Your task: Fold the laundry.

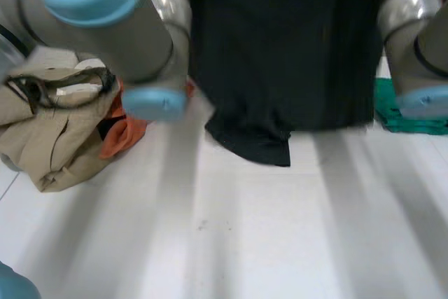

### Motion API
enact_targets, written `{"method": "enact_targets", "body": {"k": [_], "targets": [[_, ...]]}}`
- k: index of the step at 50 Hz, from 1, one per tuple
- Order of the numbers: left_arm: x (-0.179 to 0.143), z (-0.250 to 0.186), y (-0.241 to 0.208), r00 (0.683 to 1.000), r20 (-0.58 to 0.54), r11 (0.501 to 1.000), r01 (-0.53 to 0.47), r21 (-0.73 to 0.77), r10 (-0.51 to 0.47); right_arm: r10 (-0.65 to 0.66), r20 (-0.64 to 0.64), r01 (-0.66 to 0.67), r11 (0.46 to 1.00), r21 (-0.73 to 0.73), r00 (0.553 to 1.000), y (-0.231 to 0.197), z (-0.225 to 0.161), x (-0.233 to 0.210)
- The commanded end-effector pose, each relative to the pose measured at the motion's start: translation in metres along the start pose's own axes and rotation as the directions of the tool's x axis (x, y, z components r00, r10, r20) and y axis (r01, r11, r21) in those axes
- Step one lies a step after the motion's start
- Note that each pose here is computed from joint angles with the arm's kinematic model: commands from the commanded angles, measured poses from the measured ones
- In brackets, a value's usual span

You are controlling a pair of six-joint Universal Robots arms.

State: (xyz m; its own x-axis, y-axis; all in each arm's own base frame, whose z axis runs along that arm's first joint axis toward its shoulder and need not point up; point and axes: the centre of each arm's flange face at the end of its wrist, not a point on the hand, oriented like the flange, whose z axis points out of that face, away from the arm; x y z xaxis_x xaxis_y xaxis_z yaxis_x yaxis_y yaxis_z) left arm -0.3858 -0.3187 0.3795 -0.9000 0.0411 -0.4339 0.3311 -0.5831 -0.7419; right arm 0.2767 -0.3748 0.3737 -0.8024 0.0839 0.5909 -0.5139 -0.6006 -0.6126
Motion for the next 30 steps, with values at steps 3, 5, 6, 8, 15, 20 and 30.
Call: {"method": "enact_targets", "body": {"k": [3, 5, 6, 8, 15, 20, 30], "targets": [[-0.030, 0.010, -0.022, 0.991, 0.130, 0.993, 0.015, 0.118, -0.031, 0.063, -0.130, -0.029, 0.969, 0.247, 0.990, -0.030, 0.015, 0.005], [-0.023, -0.002, -0.007, 0.997, 0.077, 0.998, 0.023, 0.051, -0.027, 0.061, -0.094, -0.041, 0.977, 0.209, 0.994, -0.024, 0.010, -0.002], [-0.021, -0.006, -0.001, 0.998, 0.060, 0.999, 0.023, 0.029, -0.025, 0.062, -0.074, -0.047, 0.981, 0.190, 0.995, -0.022, 0.008, -0.005], [-0.013, -0.023, 0.018, 1.000, 0.002, 0.999, 0.029, -0.046, -0.029, 0.061, -0.015, -0.058, 0.990, 0.127, 0.998, -0.012, -0.002, -0.017], [0.016, -0.081, 0.074, 0.987, -0.159, 0.968, -0.020, -0.248, -0.021, 0.074, 0.182, -0.053, 0.992, -0.114, 0.981, 0.035, -0.049, -0.062], [0.036, -0.142, 0.116, 0.954, -0.298, 0.910, -0.095, -0.403, -0.032, 0.118, 0.356, 0.011, 0.940, -0.340, 0.927, 0.071, -0.102, -0.095], [0.035, -0.203, 0.119, 0.918, -0.381, 0.855, -0.109, -0.506, -0.108, 0.223, 0.528, 0.178, 0.777, -0.604, 0.820, 0.095, -0.179, -0.102]]}}
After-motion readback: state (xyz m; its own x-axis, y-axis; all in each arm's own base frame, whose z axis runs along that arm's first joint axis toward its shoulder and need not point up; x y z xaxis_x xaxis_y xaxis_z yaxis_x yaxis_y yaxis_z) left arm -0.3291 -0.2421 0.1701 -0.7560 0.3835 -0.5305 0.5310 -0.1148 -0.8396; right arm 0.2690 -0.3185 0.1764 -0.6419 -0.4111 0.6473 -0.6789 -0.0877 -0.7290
